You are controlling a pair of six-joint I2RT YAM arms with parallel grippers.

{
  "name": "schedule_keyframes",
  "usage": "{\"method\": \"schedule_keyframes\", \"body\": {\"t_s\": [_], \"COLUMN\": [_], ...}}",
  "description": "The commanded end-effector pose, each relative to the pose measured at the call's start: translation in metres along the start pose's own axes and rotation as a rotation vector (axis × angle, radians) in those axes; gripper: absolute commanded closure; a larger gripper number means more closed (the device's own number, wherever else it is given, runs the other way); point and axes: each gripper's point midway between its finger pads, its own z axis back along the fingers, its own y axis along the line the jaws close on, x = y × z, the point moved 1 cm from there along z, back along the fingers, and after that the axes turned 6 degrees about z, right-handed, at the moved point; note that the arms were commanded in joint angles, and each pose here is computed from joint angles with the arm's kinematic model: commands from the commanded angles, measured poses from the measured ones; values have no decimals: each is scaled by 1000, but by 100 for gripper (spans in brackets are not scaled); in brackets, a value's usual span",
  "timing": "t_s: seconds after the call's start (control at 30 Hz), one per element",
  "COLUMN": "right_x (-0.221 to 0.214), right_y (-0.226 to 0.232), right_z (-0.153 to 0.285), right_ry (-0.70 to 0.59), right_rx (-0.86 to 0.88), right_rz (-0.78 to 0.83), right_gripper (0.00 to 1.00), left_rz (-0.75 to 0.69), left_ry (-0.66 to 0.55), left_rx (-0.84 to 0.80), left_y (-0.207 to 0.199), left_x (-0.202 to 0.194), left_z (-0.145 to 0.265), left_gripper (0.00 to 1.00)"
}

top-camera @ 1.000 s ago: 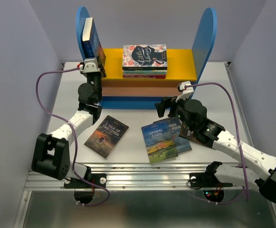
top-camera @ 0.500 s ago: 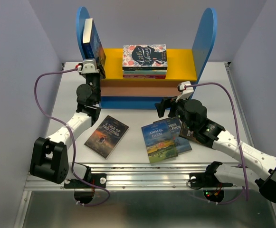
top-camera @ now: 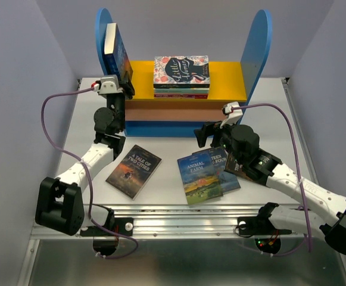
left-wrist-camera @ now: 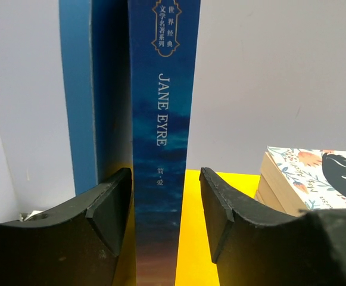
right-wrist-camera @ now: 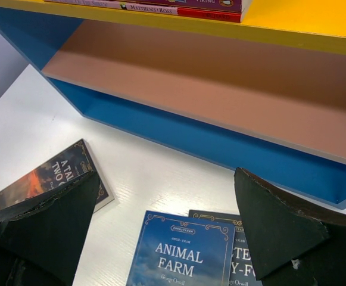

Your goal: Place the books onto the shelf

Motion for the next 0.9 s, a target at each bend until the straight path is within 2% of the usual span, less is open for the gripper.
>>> {"method": "schedule_keyframes", "body": {"t_s": [0.0,0.23,0.33,0.4,0.47,0.5,0.67,0.8,0.87], "right_x": [2,3,5,5,6,6,5,7,8], "right_y": [-1,0,2,4,6,6,9,10,10], "right_z": [-1,-1,-1,0,0,0,1,2,3], "right_ry": [-16,-16,-19,-20,-21,-19,-18,-22,-24], "right_rx": [1,8,17,34,40,43,59,64,66], "right_rz": [8,6,5,4,2,2,-2,-4,-8], "right_gripper": [0,0,0,0,0,0,0,0,0], "left_rz": [43,85,111,148,166,176,207,255,281], "left_ry": [-87,-95,-72,-54,-68,-71,-80,-39,22], "left_rx": [1,7,-15,-14,-12,-8,-15,-64,-151], "left_y": [2,3,0,0,1,2,1,-9,-26], "left_x": [33,46,47,45,55,57,75,87,91], "left_z": [5,16,23,27,32,34,43,49,54], "left_gripper": [38,35,25,14,11,4,1,1,1]}}
